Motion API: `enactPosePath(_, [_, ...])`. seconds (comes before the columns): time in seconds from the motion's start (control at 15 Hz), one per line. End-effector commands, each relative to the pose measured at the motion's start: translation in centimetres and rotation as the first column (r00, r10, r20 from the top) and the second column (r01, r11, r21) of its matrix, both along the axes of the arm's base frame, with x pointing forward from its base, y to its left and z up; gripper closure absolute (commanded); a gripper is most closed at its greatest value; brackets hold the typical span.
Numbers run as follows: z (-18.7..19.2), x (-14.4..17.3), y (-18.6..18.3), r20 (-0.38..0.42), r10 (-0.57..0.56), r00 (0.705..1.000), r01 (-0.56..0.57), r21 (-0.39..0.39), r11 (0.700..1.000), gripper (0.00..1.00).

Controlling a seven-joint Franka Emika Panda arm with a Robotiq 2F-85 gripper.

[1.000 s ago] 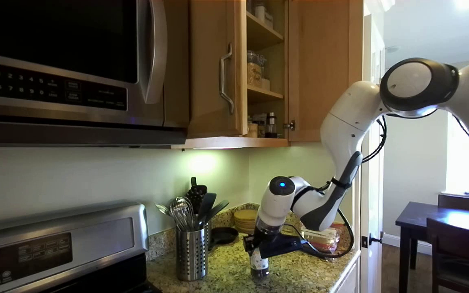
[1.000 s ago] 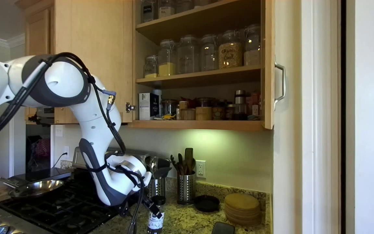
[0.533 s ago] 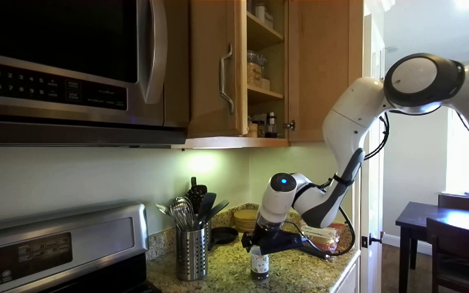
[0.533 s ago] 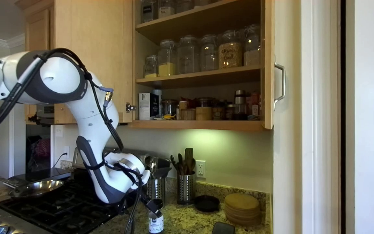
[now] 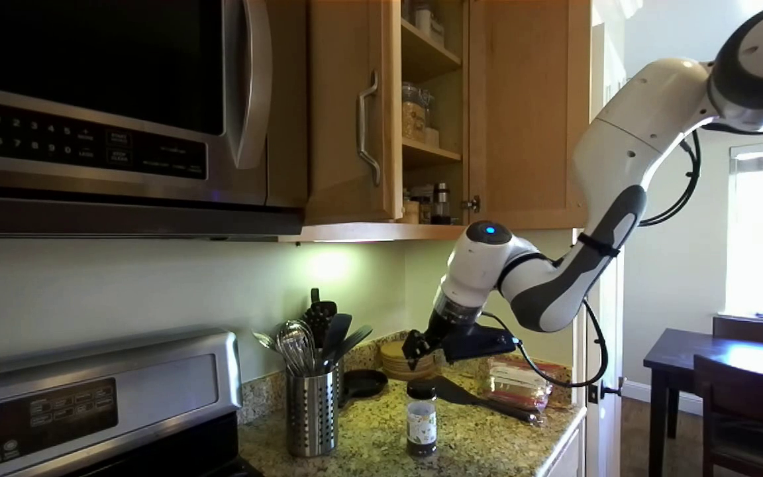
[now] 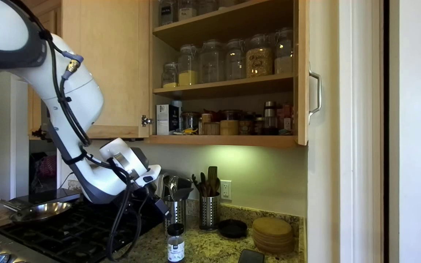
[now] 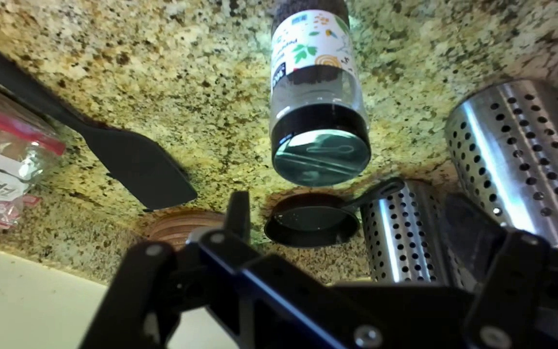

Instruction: Open the doors of the top cabinet, get the spice bottle and put it on the table.

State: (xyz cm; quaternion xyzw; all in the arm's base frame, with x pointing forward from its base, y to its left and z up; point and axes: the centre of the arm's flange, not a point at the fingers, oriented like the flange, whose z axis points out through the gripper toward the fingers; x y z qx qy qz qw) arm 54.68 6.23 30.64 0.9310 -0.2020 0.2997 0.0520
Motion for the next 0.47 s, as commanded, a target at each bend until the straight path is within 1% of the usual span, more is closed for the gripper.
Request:
enactPosePath(0.0, [5.3, -2.7, -0.4, -0.027, 0.025, 0.999, -0.024, 0.011, 1.0, 0.0])
enactPosePath(0.07, [5.9, -2.9, -0.4, -0.031, 0.019, 0.999, -0.019, 0.012, 1.0, 0.0])
enactPosePath(0.13, [2.7, -1.0, 0.2, -0.013, 0.018, 1.0, -0.017, 0.016, 1.0, 0.0])
enactPosePath(0.2, [3.3, -1.1, 0.3, -0.009, 0.024, 1.0, -0.024, 0.015, 1.0, 0.0])
enactPosePath(0.4, [2.8, -1.1, 0.4, -0.017, 0.025, 1.0, -0.024, 0.016, 1.0, 0.0])
